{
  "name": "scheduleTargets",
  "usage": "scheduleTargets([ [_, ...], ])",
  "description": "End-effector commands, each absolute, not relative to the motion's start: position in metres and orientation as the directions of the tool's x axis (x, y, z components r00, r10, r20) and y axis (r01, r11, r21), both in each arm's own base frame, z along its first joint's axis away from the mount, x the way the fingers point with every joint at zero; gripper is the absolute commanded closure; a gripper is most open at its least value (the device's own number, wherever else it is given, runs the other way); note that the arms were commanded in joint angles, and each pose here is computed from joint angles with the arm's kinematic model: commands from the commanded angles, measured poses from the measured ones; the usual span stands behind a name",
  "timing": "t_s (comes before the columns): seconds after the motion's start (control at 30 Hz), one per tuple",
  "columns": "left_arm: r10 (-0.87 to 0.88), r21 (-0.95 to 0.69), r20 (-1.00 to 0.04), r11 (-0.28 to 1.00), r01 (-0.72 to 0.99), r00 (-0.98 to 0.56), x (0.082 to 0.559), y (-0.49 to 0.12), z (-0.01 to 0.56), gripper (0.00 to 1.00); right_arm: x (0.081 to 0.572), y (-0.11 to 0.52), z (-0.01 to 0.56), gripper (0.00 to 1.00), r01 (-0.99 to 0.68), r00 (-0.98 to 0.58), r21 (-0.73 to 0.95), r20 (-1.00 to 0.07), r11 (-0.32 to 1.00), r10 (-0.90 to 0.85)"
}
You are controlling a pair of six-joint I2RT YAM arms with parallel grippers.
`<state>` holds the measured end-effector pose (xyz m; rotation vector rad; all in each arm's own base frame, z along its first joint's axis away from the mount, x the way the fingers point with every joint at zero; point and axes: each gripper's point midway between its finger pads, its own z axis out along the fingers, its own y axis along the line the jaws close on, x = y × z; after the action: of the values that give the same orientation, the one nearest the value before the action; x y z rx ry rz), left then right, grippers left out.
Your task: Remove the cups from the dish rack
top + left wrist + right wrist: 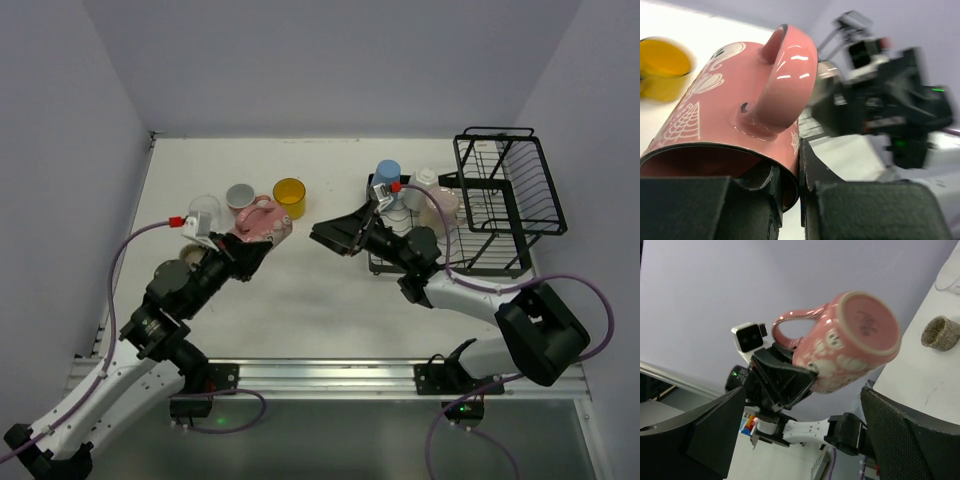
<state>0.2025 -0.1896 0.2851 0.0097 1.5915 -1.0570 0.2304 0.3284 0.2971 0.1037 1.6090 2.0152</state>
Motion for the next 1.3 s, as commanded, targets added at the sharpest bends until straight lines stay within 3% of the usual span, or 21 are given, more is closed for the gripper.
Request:
scheduleTargets([
  [0.0, -0.429, -0.511, -0.84, 0.832, 0.218, -0.332, 0.23, -0.142, 0.263, 1.0, 0.233, 0.327, 0.3, 0.01, -0.436, -0.803, 0.896, -0.347, -0.081, 0.484],
  [0.17, -0.251, -0.342, -0.839, 0.933, 0.11, -0.483, 0.242, -0.137, 0.222, 1.0, 0.241, 0.318, 0.272, 0.01, -0.419, -0.755, 0.895, -0.436, 0.151, 0.489],
  [0.33, -0.091, -0.148, -0.808, 0.988, 0.051, -0.583, 0.258, -0.125, 0.197, 1.0, 0.248, 0.302, 0.262, 0.01, -0.48, -0.665, 0.787, -0.615, 0.388, 0.424],
  [0.47, -0.048, -0.118, -0.746, 0.991, 0.061, -0.665, 0.272, -0.112, 0.176, 1.0, 0.245, 0.29, 0.247, 0.01, -0.487, -0.65, 0.706, -0.686, 0.514, 0.326],
  [0.8, 0.009, -0.049, -0.611, 0.998, 0.05, -0.791, 0.298, -0.094, 0.134, 1.0, 0.238, 0.267, 0.241, 0.01, -0.52, -0.592, 0.597, -0.767, 0.611, 0.246],
  [1.1, 0.022, 0.018, -0.556, 1.0, 0.015, -0.831, 0.307, -0.083, 0.113, 1.0, 0.237, 0.256, 0.241, 0.01, -0.523, -0.569, 0.542, -0.797, 0.658, 0.204],
  [1.27, 0.031, 0.076, -0.547, 0.997, -0.013, -0.836, 0.306, -0.072, 0.103, 0.86, 0.236, 0.256, 0.244, 0.01, -0.533, -0.569, 0.532, -0.801, 0.658, 0.187],
])
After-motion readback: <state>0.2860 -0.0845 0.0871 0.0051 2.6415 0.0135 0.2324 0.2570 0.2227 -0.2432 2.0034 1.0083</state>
